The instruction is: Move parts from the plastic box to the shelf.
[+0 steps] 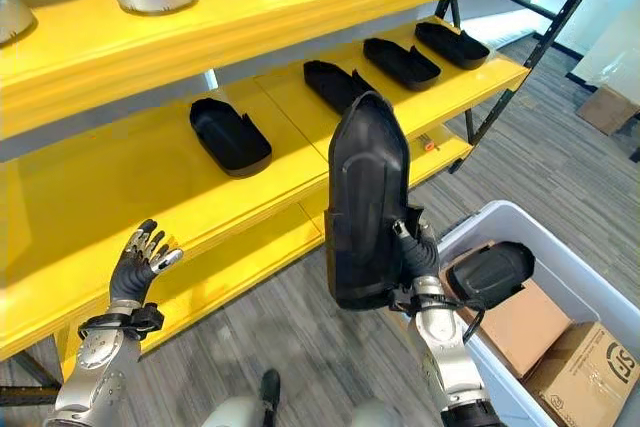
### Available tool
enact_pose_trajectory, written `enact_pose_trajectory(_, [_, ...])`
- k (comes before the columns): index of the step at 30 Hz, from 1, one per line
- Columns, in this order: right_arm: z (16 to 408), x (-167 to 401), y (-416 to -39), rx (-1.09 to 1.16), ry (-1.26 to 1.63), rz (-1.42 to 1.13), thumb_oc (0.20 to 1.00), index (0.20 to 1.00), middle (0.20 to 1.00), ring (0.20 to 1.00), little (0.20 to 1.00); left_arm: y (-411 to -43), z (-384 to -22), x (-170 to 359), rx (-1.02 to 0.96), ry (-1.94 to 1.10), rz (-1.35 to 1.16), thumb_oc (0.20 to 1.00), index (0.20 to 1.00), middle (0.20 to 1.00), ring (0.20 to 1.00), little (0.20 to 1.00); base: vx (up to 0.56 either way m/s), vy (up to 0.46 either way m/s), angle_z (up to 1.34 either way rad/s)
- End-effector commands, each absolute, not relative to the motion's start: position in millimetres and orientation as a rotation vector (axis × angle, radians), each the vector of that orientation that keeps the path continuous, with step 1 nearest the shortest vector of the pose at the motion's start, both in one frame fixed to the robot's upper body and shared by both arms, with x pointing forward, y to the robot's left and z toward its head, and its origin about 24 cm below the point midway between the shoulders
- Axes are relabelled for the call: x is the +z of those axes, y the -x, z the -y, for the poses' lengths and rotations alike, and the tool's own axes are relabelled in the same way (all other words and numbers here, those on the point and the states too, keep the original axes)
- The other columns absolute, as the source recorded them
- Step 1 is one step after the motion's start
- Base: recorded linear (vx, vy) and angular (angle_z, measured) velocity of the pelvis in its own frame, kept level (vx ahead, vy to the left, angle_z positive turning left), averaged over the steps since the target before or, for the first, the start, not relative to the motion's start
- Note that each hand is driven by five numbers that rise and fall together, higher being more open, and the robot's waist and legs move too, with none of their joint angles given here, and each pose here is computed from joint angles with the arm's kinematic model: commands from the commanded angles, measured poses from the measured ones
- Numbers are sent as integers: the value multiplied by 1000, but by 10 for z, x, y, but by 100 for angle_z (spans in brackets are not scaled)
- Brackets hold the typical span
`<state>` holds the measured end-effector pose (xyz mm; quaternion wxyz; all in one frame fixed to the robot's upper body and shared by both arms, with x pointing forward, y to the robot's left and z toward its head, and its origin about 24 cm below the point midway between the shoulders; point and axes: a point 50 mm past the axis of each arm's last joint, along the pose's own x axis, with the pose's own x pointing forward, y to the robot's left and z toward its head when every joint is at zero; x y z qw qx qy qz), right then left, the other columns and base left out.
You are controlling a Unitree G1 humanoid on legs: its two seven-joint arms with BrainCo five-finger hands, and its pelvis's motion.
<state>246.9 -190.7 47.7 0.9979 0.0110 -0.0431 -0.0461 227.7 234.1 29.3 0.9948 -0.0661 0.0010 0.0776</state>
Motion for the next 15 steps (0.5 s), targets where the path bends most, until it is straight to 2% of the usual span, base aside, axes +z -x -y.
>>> enact_pose_trajectory(1, [2069,938,-2502,-98,-37,319,200,200,200,200,200,-2271,-2225,541,84,111,136,1000,1000,1000,1000,1000,282,-33,108])
enact_pose_trajectory(4, [2184,896,-2398,-126,-14,303,200,200,200,200,200,-2174,-2193,433,95,147,102,1000,1000,1000,1000,1000,225,-98,87])
enact_pose_trajectory(7, [2260,892,-2334,-146,-5,299,200,200,200,200,200,-2087,-2222,359,120,165,70,1000,1000,1000,1000,1000,141,-162,26])
enact_pose_trajectory(10, [2301,1030,-2358,-132,11,354,200,200,200,200,200,-2119,-2206,406,123,193,95,1000,1000,1000,1000,1000,-85,-129,37])
enact_pose_trajectory(15, [2321,1050,-2343,-153,11,362,200,200,200,200,200,-2116,-2201,442,123,188,104,1000,1000,1000,1000,1000,-41,27,56])
